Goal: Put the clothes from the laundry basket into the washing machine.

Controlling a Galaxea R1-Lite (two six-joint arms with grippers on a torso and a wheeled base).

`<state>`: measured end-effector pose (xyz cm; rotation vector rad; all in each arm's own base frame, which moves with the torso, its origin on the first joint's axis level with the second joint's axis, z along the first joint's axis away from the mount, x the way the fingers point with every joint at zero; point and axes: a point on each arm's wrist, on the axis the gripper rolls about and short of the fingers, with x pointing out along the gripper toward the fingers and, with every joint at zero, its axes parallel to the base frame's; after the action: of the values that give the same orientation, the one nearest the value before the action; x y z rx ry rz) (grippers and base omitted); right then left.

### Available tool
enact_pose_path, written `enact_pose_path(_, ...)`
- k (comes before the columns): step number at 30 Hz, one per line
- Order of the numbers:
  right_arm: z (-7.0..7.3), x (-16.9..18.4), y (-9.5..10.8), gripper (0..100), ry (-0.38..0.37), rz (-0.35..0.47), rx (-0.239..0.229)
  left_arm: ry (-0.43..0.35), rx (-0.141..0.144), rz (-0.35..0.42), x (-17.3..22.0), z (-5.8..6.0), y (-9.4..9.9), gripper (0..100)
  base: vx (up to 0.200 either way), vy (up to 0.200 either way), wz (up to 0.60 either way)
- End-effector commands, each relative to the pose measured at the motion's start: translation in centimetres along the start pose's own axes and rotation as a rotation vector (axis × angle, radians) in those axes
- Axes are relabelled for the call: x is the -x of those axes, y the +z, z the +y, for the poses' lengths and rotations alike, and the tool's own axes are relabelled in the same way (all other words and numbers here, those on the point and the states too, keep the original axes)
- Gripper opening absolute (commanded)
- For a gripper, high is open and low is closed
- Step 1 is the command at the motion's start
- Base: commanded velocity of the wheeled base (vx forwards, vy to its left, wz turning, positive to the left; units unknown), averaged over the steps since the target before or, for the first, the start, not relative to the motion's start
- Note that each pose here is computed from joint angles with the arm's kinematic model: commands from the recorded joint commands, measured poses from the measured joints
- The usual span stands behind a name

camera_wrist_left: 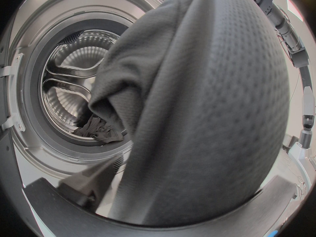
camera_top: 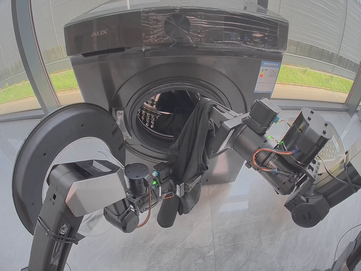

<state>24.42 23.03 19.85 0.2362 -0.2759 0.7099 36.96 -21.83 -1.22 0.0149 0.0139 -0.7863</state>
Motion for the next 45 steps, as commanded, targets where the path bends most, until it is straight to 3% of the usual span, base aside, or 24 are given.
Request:
enact_pose_path(1, -0.1, -0.1, 0.0, 0, -0.003, -0.001, 0.001, -0.004, 0.001, -0.009, 0.3, -0.1, 0.8, 0, 0.000, 0.000, 0.00)
enact_pose_path(6, -0.5, -0.1, 0.0, 0, -0.015, -0.001, 0.005, -0.005, -0.008, -0.027, 0.5, -0.2, 1.9, 0, 0.000, 0.000, 0.00)
enact_pose_path(10, -2.1, -0.4, 0.1, 0, -0.053, 0.002, 0.022, -0.014, -0.011, -0.032, 1.9, -0.9, 3.8, 0, 0.000, 0.000, 0.00)
enact_pose_path(12, -3.7, -0.7, 0.1, 0, -0.093, -0.003, 0.039, -0.022, -0.008, -0.032, 3.7, -1.5, 5.8, 0, 0.000, 0.000, 0.00)
enact_pose_path(18, -5.5, -1.1, -1.7, 0, -0.134, 0.034, 0.052, -0.049, -0.008, -0.044, 7.7, -2.9, 9.4, 0, 0.000, 0.000, 0.00)
enact_pose_path(20, -5.9, -1.2, -2.7, 0, -0.144, 0.054, 0.055, -0.061, -0.022, -0.043, 9.4, -3.3, 10.4, 0, 0.000, 0.000, 0.00)
enact_pose_path(23, -6.1, -1.0, -4.1, 0, -0.148, 0.096, 0.054, -0.064, -0.031, -0.039, 12.4, -4.0, 11.7, 0, 0.000, 0.000, 0.00)
enact_pose_path(28, -5.8, -1.0, -4.7, 0, -0.140, 0.102, 0.048, -0.081, -0.026, -0.059, 16.8, -5.2, 13.6, 0, 0.000, 0.000, 0.00)
enact_pose_path(30, -5.8, -0.6, -5.3, 0, -0.142, 0.135, 0.050, -0.089, -0.016, -0.076, 17.4, -5.3, 14.1, 0, 0.000, 0.000, 0.00)
enact_pose_path(39, -5.7, 3.3, -7.9, 0, -0.137, 0.311, 0.050, -0.072, -0.025, -0.155, 17.0, -5.0, 15.9, 0, 0.000, 0.000, 0.00)
enact_pose_path(42, -4.9, 5.1, -9.1, 0, -0.107, 0.396, 0.057, -0.066, -0.025, -0.153, 17.2, -4.9, 15.9, 0, 0.000, 0.000, 0.00)
enact_pose_path(45, -4.2, 5.4, -9.4, 0, -0.071, 0.414, 0.049, -0.058, -0.027, -0.162, 17.2, -4.9, 16.1, 0, 0.000, 0.000, 0.00)
